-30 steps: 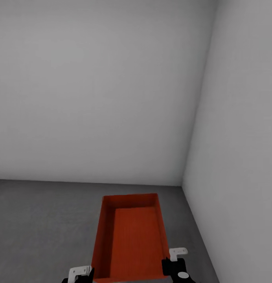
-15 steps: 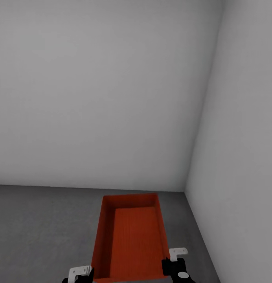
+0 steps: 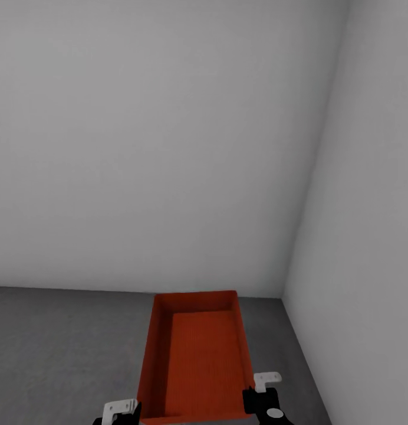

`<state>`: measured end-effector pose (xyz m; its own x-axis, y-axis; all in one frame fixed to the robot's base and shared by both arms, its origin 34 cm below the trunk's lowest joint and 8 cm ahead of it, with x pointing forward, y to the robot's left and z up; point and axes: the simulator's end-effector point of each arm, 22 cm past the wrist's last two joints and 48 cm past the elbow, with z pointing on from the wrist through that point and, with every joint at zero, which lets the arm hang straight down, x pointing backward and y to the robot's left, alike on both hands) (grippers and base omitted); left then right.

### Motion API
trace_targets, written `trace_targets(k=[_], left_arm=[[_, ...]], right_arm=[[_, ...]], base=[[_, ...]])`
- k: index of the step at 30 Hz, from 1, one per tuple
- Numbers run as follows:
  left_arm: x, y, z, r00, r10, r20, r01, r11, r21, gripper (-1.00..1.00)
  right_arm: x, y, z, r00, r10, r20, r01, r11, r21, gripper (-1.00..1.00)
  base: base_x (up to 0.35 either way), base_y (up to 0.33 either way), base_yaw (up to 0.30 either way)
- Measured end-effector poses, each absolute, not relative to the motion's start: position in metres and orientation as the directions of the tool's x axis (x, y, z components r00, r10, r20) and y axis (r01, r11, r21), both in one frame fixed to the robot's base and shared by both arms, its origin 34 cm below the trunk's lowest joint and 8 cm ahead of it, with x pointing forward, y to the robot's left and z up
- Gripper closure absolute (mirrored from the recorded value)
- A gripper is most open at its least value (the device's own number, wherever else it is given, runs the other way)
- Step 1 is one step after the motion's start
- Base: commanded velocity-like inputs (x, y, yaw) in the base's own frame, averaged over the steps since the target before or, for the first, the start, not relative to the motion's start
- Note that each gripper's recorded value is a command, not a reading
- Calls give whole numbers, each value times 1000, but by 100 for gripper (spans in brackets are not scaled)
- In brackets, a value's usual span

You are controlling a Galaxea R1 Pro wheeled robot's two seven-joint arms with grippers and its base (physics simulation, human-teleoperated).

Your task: Move the two storage containers from the living room to the garage. In the garage, place one container on the floor and stack the other container on top of it (either order is fine).

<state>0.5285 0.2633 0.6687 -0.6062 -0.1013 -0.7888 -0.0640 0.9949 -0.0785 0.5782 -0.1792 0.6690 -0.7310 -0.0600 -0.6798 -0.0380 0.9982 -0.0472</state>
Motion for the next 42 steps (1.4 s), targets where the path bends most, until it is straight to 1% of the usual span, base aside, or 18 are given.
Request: trace_targets(k=[4, 6, 42], left_arm=[[529, 263, 669, -606, -101, -789, -64, 995, -79, 100], [530, 263, 666, -609, -102, -787, -65, 995, -79, 100], [530, 263, 654, -608, -101, -787, -64, 995, -78, 100]], right_arm=[[578, -179, 669, -731, -60, -680, -38, 998, -47, 100], [582, -179, 668, -729, -66, -681, -43, 998, -50, 100], [579, -179, 654, -733, -60, -677, -38, 998, -47, 100]], base=[[312, 0, 0], [45, 0, 0], [1, 0, 0]])
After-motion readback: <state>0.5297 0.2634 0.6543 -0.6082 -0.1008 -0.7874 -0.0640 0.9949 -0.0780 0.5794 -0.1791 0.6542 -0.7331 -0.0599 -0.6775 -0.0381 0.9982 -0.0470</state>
